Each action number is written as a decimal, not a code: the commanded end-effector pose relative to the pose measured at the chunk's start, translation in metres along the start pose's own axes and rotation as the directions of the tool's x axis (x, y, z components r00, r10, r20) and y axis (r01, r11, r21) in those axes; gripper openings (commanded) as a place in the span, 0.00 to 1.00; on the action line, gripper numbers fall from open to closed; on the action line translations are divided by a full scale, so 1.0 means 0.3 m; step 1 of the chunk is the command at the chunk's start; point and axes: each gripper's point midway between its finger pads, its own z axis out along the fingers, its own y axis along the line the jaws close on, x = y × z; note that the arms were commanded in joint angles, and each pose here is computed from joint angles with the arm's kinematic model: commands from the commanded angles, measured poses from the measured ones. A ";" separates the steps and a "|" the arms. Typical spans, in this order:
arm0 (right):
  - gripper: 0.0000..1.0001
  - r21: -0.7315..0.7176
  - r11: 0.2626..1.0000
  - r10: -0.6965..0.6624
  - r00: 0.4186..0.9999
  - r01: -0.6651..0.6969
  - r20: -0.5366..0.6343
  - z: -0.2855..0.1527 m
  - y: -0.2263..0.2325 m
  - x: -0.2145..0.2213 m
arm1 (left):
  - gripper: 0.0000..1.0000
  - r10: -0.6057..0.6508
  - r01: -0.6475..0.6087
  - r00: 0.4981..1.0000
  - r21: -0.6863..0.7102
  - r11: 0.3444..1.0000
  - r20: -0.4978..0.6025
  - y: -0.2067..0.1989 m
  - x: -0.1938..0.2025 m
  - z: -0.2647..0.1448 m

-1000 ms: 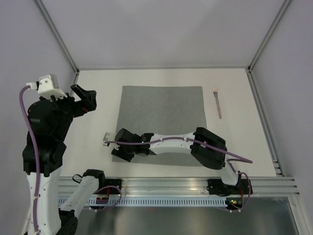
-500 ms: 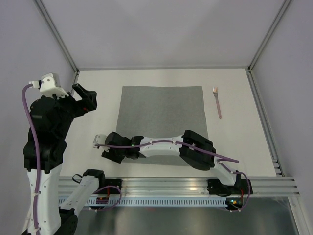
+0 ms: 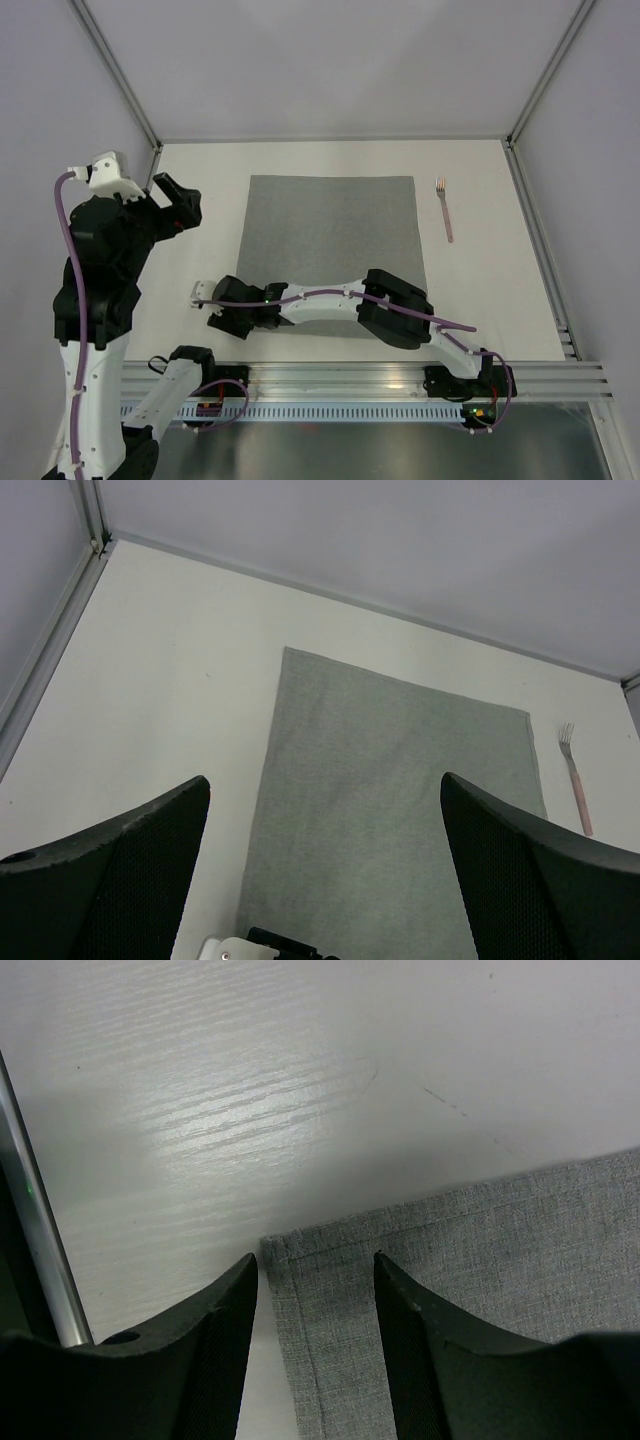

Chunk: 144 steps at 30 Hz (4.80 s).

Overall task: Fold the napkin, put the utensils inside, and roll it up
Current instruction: Fold the napkin

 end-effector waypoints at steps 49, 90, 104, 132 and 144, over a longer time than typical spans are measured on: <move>0.01 0.067 0.997 0.040 0.993 -0.047 0.111 -0.267 -0.129 -0.209 | 1.00 -0.047 0.048 0.999 0.019 0.999 -0.012 -0.013 0.019 0.007; 0.00 0.552 0.712 0.410 0.895 -0.434 0.175 -0.779 -1.311 0.367 | 1.00 -0.068 0.073 0.997 0.114 0.991 -0.046 -0.096 0.009 0.130; 0.00 0.597 0.619 0.460 0.852 -0.510 0.250 -0.902 -1.448 0.465 | 1.00 -0.071 0.078 0.995 0.115 0.990 -0.064 -0.100 0.022 0.152; 0.00 0.623 0.559 0.511 0.819 -0.547 0.261 -0.919 -1.601 0.568 | 1.00 -0.074 0.084 0.992 0.101 0.991 -0.104 -0.088 0.079 0.195; 0.00 0.629 0.541 0.509 0.813 -0.558 0.283 -0.956 -1.643 0.550 | 1.00 -0.075 0.086 0.991 0.102 0.991 -0.113 -0.087 0.094 0.212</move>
